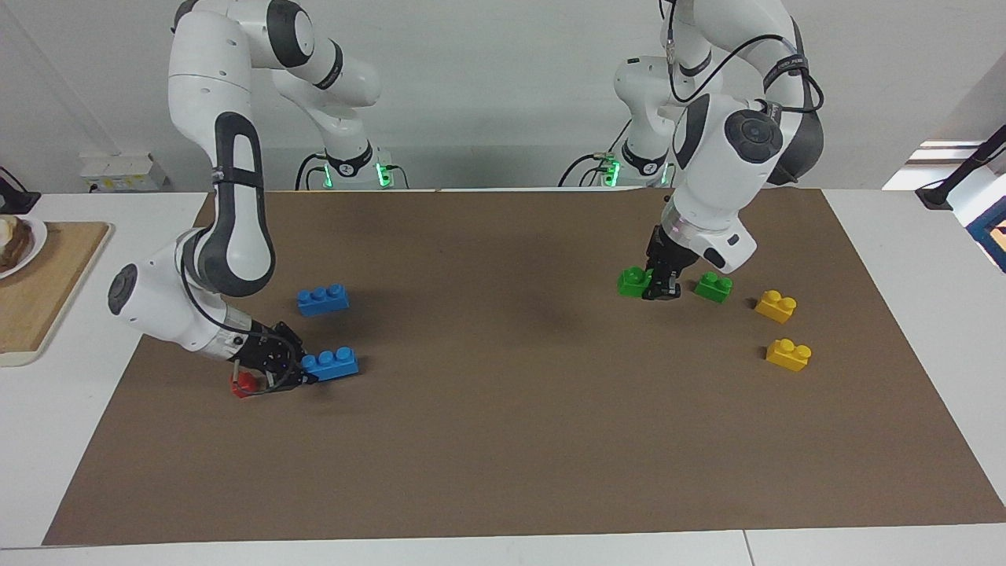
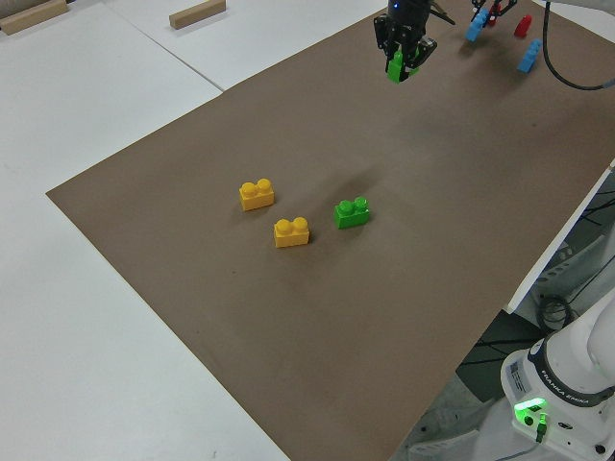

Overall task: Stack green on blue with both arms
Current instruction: 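Grasp the green brick with the left gripper while the right gripper grasps the blue brick, then carry the green brick with the left gripper while the right gripper brings the blue brick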

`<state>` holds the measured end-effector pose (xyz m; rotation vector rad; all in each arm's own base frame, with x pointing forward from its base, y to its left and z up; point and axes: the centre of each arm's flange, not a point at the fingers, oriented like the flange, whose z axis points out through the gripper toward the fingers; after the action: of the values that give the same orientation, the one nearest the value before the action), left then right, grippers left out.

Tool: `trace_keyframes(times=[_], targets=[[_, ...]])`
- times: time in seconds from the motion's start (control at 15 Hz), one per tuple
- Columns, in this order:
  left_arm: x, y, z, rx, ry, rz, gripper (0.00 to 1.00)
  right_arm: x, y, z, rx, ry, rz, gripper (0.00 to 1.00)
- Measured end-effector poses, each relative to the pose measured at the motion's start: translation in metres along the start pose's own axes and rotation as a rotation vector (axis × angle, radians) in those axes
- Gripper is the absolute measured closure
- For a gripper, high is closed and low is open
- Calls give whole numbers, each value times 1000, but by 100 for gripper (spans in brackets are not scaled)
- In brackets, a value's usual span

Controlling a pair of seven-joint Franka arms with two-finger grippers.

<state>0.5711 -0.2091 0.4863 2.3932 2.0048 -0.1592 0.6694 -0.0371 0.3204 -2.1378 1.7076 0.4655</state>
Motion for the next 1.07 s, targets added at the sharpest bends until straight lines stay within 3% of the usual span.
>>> trace_keyframes(times=[0.4, 0.8, 1.07], targets=[[1, 0, 0, 0, 0, -22, 66, -114, -36, 32, 4, -54, 46, 66], [-3, -1, 0, 0, 4, -57, 66, -262, -47, 90, 35, -41, 175, 66], [-25, -5, 1, -2, 13, -99, 66, -299, -40, 110, 13, -43, 243, 66]])
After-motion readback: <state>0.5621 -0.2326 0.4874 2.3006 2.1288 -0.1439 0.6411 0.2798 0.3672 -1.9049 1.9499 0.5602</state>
